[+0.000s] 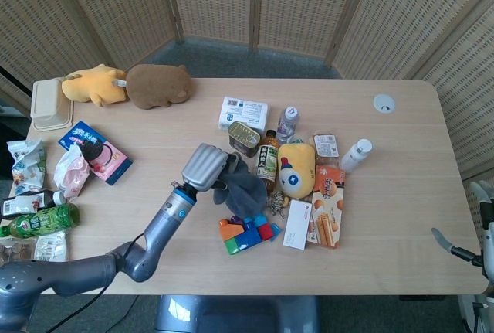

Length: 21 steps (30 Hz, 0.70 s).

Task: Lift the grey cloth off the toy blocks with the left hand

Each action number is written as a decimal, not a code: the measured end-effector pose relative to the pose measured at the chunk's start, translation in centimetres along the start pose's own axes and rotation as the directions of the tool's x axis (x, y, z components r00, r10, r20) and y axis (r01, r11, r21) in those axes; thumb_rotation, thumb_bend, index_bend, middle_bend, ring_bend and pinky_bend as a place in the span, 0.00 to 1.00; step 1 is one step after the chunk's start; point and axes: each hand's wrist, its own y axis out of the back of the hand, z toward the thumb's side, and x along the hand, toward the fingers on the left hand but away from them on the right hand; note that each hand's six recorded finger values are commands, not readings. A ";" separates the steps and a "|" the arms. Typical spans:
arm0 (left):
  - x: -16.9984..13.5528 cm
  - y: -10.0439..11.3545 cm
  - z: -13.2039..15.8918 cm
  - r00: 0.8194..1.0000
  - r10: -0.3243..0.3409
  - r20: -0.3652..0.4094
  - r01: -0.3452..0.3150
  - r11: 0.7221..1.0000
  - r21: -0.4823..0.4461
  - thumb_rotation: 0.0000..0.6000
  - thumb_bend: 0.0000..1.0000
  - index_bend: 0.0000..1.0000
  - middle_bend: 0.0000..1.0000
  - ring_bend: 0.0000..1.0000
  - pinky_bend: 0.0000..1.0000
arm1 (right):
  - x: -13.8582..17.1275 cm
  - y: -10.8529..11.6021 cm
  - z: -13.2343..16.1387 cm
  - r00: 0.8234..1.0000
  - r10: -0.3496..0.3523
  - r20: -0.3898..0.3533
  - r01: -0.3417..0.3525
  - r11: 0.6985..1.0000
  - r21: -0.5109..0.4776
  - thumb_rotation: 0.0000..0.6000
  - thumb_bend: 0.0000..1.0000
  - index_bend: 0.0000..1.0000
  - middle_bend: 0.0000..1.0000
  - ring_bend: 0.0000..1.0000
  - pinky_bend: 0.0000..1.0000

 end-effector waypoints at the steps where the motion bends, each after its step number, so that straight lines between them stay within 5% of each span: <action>1: 0.0 1.1 0.0 1.000 0.021 -0.003 -0.021 1.000 -0.022 1.00 0.27 0.72 0.85 0.89 0.72 | 0.0 0.0 0.0 1.000 0.000 -0.002 0.000 1.000 -0.002 0.58 0.20 0.00 0.00 0.00 0.00; 13: -0.7 14.2 -0.7 0.968 0.245 -0.052 -0.250 0.950 -0.188 1.00 0.25 0.71 0.84 0.89 0.71 | 0.1 -0.1 0.1 1.000 0.001 -0.024 -0.002 1.000 -0.024 0.58 0.20 0.00 0.00 0.00 0.00; 21: -2.4 19.5 -1.4 0.940 0.329 -0.090 -0.341 0.912 -0.228 1.00 0.25 0.71 0.84 0.88 0.71 | -0.2 -0.7 0.7 0.998 0.012 -0.053 -0.015 0.999 -0.042 0.58 0.20 0.00 0.00 0.00 0.00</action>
